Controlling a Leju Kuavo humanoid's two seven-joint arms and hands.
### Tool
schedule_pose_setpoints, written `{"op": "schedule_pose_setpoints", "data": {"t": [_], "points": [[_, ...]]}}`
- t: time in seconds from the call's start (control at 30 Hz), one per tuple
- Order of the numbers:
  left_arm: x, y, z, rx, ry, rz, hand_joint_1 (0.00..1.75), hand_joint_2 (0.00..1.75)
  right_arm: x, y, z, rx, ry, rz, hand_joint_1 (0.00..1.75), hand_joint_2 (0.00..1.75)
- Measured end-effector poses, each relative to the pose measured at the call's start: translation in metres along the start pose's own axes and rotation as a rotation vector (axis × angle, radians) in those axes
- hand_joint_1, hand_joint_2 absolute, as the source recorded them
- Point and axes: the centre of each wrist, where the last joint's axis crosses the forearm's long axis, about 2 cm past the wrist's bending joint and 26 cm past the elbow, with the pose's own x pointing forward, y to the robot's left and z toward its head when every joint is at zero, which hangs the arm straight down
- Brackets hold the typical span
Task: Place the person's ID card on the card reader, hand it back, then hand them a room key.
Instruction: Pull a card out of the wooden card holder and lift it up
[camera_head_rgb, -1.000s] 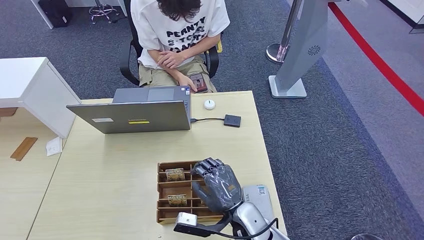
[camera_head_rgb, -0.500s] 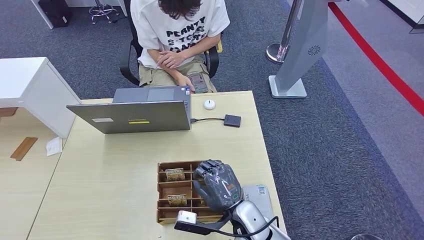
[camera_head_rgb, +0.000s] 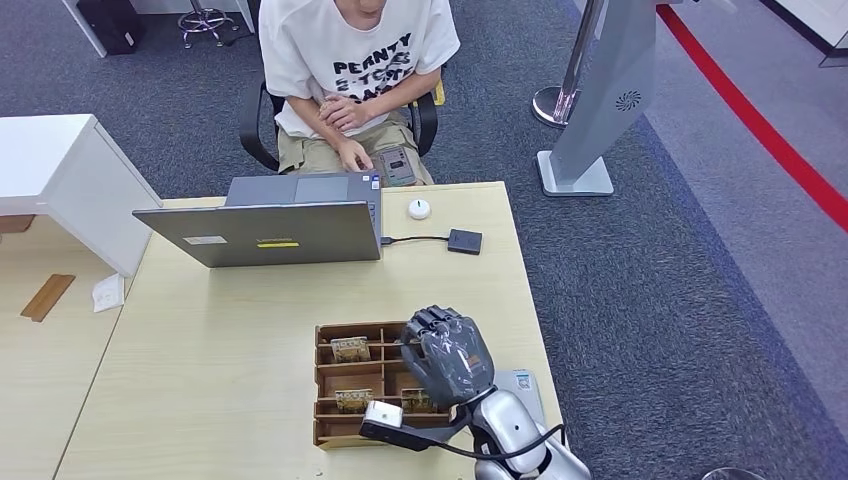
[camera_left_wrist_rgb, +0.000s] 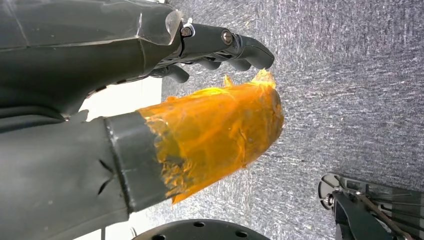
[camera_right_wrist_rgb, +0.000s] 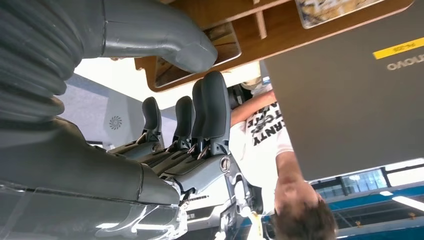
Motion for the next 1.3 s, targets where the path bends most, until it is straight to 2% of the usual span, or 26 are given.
{"op": "schedule_pose_setpoints", "data": {"t": [0.07, 0.2, 0.33, 0.67, 0.8, 0.93, 1.0, 1.07, 1.13, 1.2, 1.3], "points": [[0.0, 0.0, 0.0, 0.0, 0.001, 0.002, 0.0, 0.0, -0.002, -0.001, 0.0, -0.001, 0.006, 0.004, 0.88, 1.75], [0.0, 0.0, 0.0, -0.001, 0.003, 0.005, 0.0, 0.0, -0.004, -0.001, -0.001, 0.005, 0.013, 0.01, 1.26, 1.75], [0.0, 0.0, 0.0, 0.0, 0.003, 0.006, 0.0, 0.0, -0.006, -0.002, -0.001, 0.01, 0.026, 0.015, 0.88, 1.75], [0.0, 0.0, 0.0, -0.001, 0.005, 0.009, 0.0, 0.0, -0.009, 0.0, -0.001, 0.027, 0.036, 0.022, 0.84, 1.75], [0.0, 0.0, 0.0, -0.001, 0.005, 0.01, 0.0, 0.0, -0.009, 0.0, -0.001, 0.028, 0.036, 0.022, 0.99, 1.75], [0.0, 0.0, 0.0, -0.002, 0.007, 0.012, 0.0, 0.0, -0.009, 0.001, 0.0, 0.035, 0.037, 0.023, 1.01, 1.75], [0.0, 0.0, 0.0, -0.002, 0.007, 0.013, 0.0, 0.0, -0.01, 0.001, 0.0, 0.042, 0.038, 0.024, 1.18, 1.75], [0.0, 0.0, 0.0, -0.002, 0.008, 0.015, 0.0, 0.0, -0.01, 0.002, 0.0, 0.048, 0.038, 0.026, 1.45, 1.75], [0.0, 0.0, 0.0, -0.002, 0.008, 0.016, 0.0, 0.0, -0.01, 0.002, 0.0, 0.051, 0.038, 0.027, 1.65, 1.75], [0.0, 0.0, 0.0, -0.002, 0.008, 0.017, 0.0, 0.0, -0.011, 0.001, -0.001, 0.051, 0.037, 0.029, 1.74, 1.75], [0.0, 0.0, 0.0, -0.002, 0.007, 0.018, 0.0, 0.0, -0.011, 0.0, -0.003, 0.049, 0.035, 0.031, 1.75, 1.75]]}}
